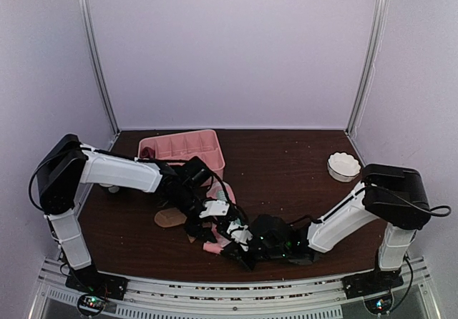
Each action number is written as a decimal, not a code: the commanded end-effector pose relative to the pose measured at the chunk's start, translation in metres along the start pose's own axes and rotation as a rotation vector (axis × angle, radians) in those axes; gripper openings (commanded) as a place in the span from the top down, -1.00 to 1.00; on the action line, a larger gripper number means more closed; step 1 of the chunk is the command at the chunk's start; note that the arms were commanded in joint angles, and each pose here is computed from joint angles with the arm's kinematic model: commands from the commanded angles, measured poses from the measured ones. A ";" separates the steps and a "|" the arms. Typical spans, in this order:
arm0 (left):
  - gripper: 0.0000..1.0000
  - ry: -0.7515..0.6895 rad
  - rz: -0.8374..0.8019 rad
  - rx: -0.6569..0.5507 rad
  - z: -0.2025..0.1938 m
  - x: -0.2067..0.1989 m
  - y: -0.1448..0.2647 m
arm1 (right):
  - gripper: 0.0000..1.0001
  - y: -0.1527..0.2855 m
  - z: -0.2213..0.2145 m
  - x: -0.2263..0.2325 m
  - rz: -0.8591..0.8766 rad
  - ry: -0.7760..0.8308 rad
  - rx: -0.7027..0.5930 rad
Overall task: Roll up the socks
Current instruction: Pick up the sock from the center of the board.
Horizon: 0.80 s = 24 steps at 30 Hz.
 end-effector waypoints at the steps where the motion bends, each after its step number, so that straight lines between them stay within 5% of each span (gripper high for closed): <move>1: -0.26 -0.126 -0.022 -0.017 -0.002 -0.023 -0.004 | 0.84 0.023 -0.132 0.012 0.022 -0.244 0.611; 10: -0.35 -0.009 0.056 -0.192 0.019 -0.005 0.039 | 0.88 0.032 -0.144 0.010 -0.091 -0.391 0.660; 24: -0.32 -0.034 -0.001 -0.189 0.007 -0.021 0.046 | 0.93 0.053 -0.158 0.002 -0.329 -0.608 0.716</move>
Point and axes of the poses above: each gripper's point midway between its finger pads, its own y axis back along the fingers, its own x axis along the line the jaws close on, z = x × y, the point moved 9 cm from there along y, back along the fingers, and after that the axes turned 15 degrees about y, right-handed, at the moved point
